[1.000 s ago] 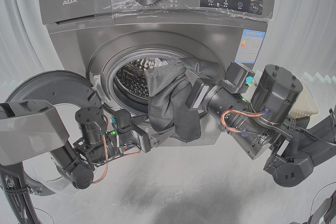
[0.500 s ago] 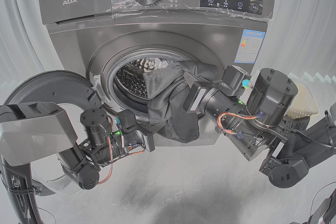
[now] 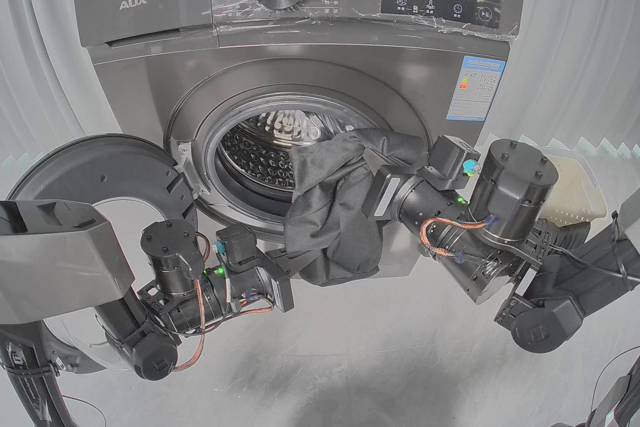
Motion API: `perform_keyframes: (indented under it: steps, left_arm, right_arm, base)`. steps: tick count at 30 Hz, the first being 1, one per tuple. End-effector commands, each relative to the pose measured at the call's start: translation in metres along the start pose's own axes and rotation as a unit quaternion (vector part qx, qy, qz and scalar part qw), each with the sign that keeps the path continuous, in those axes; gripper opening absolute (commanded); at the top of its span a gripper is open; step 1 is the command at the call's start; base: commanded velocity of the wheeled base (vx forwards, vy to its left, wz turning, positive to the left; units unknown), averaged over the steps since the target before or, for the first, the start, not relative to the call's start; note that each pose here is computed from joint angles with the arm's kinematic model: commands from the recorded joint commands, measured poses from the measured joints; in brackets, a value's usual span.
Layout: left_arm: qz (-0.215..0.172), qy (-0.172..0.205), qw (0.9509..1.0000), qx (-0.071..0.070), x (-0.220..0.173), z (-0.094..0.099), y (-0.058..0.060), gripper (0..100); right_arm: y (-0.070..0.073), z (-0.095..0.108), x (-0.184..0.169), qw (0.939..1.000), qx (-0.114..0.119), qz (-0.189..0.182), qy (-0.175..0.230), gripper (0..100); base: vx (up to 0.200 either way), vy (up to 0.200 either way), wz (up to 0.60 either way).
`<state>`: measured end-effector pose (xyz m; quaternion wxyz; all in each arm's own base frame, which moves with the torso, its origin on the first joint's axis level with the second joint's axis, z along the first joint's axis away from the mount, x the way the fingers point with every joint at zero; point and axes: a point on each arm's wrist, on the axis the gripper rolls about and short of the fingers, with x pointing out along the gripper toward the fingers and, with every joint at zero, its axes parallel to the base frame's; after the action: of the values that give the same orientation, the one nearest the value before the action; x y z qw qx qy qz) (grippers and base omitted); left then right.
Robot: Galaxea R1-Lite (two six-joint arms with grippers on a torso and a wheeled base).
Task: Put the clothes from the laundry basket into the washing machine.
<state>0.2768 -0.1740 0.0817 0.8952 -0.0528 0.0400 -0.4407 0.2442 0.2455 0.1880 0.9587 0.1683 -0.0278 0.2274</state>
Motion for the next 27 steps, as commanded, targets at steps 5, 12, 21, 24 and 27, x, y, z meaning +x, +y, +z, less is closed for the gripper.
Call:
perform_keyframes:
  steps: [5,12,21,24,27]
  left_arm:
    - [-0.007,-0.013,0.9999,0.006,-0.005,0.011,-0.009,0]
    - [-0.007,-0.013,0.9999,0.007,-0.005,0.011,-0.01,0]
    - [-0.007,-0.015,0.9998,0.008,-0.005,0.012,-0.01,0]
    - [0.005,-0.02,0.9998,0.008,-0.005,0.014,-0.009,0]
    - [0.007,-0.024,0.9996,0.009,-0.003,0.015,-0.009,0]
  right_arm:
    - [-0.006,-0.006,-0.005,0.9999,-0.004,0.009,0.013,0]
    - [-0.012,-0.01,-0.008,0.9996,-0.007,0.021,0.018,0]
    - [-0.014,-0.017,-0.011,0.9992,-0.011,0.022,0.033,100]
    - [-0.018,-0.022,-0.009,0.9989,-0.016,0.015,0.041,100]
    - [-0.027,-0.027,-0.008,0.9982,-0.032,0.002,0.051,100]
  base:
    - [0.0,0.0,0.0]
    - [0.0,0.0,0.0]
    - [0.0,0.0,0.0]
    - [0.0,0.0,0.0]
    - [0.0,0.0,0.0]
